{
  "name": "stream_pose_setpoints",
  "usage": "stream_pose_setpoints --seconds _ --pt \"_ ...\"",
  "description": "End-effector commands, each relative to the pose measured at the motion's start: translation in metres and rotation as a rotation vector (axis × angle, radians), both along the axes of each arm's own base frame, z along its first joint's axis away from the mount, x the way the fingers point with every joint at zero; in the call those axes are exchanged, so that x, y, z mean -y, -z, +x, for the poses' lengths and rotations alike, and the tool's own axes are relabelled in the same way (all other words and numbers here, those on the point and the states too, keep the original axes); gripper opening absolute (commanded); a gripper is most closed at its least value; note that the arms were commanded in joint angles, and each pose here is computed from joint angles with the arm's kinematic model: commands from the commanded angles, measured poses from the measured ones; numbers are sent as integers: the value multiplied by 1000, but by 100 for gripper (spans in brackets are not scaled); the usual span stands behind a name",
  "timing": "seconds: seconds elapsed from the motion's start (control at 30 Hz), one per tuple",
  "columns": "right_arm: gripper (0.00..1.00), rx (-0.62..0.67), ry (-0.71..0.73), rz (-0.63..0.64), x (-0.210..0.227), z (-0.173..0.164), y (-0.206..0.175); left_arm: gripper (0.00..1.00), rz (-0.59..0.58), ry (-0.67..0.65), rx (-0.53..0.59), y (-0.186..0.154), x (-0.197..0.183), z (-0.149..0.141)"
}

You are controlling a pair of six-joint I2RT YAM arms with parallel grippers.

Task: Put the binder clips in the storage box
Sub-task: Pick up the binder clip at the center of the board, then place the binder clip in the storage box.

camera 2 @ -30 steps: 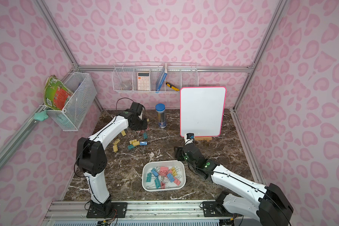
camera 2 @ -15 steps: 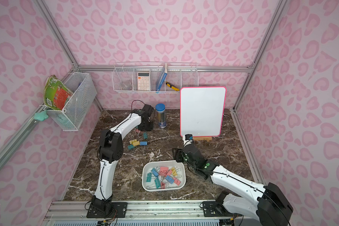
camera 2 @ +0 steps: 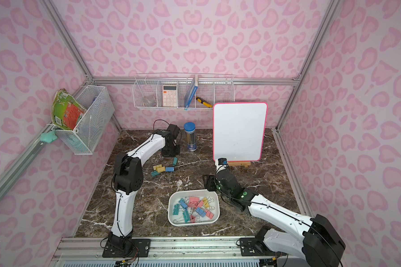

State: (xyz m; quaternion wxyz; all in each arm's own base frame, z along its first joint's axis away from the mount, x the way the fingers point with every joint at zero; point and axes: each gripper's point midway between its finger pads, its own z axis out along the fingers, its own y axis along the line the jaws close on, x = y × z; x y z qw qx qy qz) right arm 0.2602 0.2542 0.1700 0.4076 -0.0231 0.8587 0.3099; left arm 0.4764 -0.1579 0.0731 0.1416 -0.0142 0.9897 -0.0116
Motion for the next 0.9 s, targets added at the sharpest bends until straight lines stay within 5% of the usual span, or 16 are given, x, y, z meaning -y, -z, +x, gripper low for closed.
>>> stream_pose_setpoints --seconds 0.0,0.23,0.43,0.57,0.87 --pt "69 5 20 53 -1 6 -9 0 -100 -4 6 -28 11 -12" --pt "85 5 27 110 10 20 -12 0 -358 94 75 -119 37 -59" --pt "94 5 43 151 22 38 -16 0 -517 348 174 -179 72 -138" --pt "98 8 88 162 33 49 -16 0 -559 512 190 -188 100 -195" --pt "98 -31 132 183 41 56 -7 0 -516 906 76 -131 197 -278"
